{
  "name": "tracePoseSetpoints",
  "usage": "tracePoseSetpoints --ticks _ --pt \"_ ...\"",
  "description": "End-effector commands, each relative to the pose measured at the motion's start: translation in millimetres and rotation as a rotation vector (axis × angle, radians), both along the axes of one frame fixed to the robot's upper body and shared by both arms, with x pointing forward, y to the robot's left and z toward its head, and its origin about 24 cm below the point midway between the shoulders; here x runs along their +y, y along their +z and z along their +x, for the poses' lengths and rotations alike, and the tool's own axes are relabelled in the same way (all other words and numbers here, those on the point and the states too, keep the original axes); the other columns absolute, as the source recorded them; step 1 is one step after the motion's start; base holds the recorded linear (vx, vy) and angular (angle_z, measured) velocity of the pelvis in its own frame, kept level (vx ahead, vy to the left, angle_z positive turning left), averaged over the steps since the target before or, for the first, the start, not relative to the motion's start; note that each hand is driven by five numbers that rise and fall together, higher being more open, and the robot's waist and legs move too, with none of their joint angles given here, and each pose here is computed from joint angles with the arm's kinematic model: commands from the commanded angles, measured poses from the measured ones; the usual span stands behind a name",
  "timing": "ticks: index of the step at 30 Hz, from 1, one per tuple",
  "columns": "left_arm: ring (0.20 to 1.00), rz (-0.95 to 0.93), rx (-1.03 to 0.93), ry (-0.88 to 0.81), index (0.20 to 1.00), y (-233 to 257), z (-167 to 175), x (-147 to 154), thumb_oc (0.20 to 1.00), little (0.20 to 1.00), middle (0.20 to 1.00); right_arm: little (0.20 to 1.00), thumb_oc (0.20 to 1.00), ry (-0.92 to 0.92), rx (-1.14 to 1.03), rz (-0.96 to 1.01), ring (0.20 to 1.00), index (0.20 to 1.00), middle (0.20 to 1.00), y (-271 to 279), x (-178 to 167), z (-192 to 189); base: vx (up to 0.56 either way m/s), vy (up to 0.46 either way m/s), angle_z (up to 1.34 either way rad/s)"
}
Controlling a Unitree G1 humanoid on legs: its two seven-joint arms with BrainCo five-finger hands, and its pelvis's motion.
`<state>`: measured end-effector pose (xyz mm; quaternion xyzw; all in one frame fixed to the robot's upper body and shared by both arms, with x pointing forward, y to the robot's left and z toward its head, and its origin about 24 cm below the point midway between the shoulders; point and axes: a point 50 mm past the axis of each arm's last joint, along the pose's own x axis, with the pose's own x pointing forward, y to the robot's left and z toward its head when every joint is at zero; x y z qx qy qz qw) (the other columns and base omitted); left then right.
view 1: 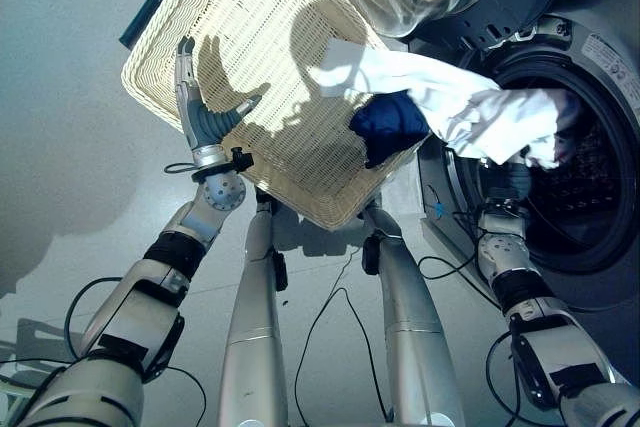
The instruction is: Put the clothes into the washing machine.
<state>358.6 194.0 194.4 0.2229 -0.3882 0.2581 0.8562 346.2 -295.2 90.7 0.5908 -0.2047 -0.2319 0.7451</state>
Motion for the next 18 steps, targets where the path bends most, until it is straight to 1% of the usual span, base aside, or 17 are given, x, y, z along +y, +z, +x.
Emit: tracePoseSetpoints --ticks 1,2,5,7,9,14,16,17,18 --pt "1.000 -0.020 -0.085 -0.010 1.000 10.9 -4.1 1.9 1.000 1.000 1.000 0.200 0.200 -0.459 0.019 0.032 0.200 0.200 0.200 35.7 -86.1 -45.3 0.02 -0.108 0.00" --pt "1.000 0.000 -0.086 -0.004 1.000 11.7 -5.2 4.6 1.000 1.000 1.000 0.200 0.200 -0.607 0.102 0.055 0.200 0.200 0.200 42.0 -104.9 -62.0 0.02 -0.109 0.01" --pt "1.000 0.027 -0.079 0.005 1.000 10.5 -7.0 6.7 1.000 1.000 1.000 0.200 0.200 -0.812 0.196 0.101 0.200 0.200 0.200 63.2 -127.2 -85.4 0.01 -0.112 0.04" --pt "1.000 0.045 -0.077 0.010 1.000 10.5 -8.2 8.0 1.000 1.000 1.000 0.200 0.200 -0.958 0.221 0.138 0.200 0.200 0.200 90.3 -141.8 -102.7 -0.01 -0.089 -0.02" --pt "1.000 0.066 -0.073 0.015 1.000 11.8 -9.0 13.3 1.000 1.000 1.000 0.200 0.200 -1.066 0.250 0.134 0.200 0.200 0.200 117.9 -155.6 -119.2 0.00 -0.068 -0.05" --pt "1.000 0.093 -0.066 0.032 1.000 17.7 -10.7 27.4 1.000 1.000 1.000 0.200 0.200 -1.224 0.277 0.093 0.200 0.200 0.200 152.6 -181.2 -156.0 0.01 -0.035 -0.03" --pt "1.000 0.094 -0.061 0.032 1.000 17.0 -10.7 28.3 1.000 1.000 1.000 0.200 0.200 -1.231 0.292 0.097 0.200 0.200 0.200 153.3 -182.0 -157.2 0.00 0.000 0.00" --pt "1.000 0.098 -0.063 0.030 1.000 19.4 -10.3 30.5 1.000 1.000 1.000 0.200 0.200 -1.242 0.341 0.114 0.200 0.200 0.200 153.0 -187.4 -162.8 0.00 0.000 0.00" --pt "1.000 0.116 -0.057 0.015 1.000 21.6 -9.3 31.1 1.000 1.000 1.000 0.768 0.768 -1.177 0.480 0.074 0.768 0.768 0.768 144.3 -195.8 -161.9 0.03 -0.003 0.00"
